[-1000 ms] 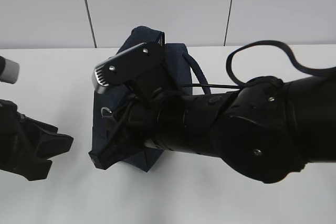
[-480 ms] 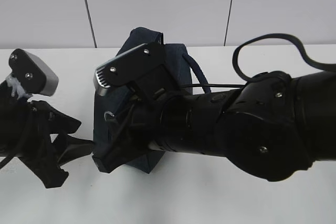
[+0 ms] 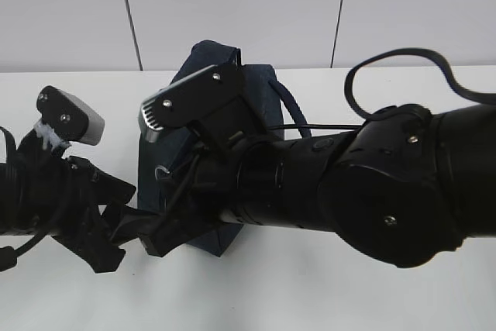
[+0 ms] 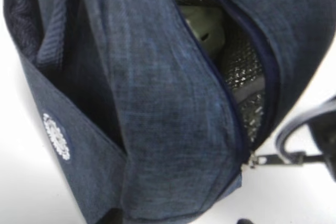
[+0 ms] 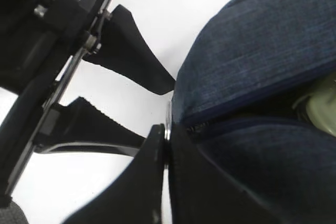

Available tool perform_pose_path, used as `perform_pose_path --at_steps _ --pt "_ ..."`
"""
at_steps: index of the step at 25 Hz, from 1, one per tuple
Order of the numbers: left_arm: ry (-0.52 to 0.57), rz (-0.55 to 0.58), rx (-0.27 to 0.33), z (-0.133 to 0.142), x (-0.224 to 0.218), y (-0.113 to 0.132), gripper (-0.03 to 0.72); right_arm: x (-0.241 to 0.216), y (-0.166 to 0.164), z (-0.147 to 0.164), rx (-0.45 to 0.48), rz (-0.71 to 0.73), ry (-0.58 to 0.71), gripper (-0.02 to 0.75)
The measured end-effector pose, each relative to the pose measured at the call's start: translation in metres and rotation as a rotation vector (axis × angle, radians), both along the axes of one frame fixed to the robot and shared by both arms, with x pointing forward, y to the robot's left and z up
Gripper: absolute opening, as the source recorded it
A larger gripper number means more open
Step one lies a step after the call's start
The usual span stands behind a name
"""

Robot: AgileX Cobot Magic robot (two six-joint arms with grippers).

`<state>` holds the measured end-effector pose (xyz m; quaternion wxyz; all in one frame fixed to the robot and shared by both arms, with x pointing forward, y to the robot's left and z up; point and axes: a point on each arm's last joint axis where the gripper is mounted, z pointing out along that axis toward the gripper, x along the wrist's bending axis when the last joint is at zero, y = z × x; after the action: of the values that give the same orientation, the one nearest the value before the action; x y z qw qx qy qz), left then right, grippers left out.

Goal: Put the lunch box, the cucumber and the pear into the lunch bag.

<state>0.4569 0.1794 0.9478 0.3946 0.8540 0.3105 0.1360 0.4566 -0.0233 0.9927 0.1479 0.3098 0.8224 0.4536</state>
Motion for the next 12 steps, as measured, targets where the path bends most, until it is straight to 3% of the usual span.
perform_pose_path --at_steps 12 --pt "0.001 -0.016 -0.018 0.0 0.012 -0.007 0.381 0.0 0.0 -0.001 -0.005 0.0 0.005 0.006"
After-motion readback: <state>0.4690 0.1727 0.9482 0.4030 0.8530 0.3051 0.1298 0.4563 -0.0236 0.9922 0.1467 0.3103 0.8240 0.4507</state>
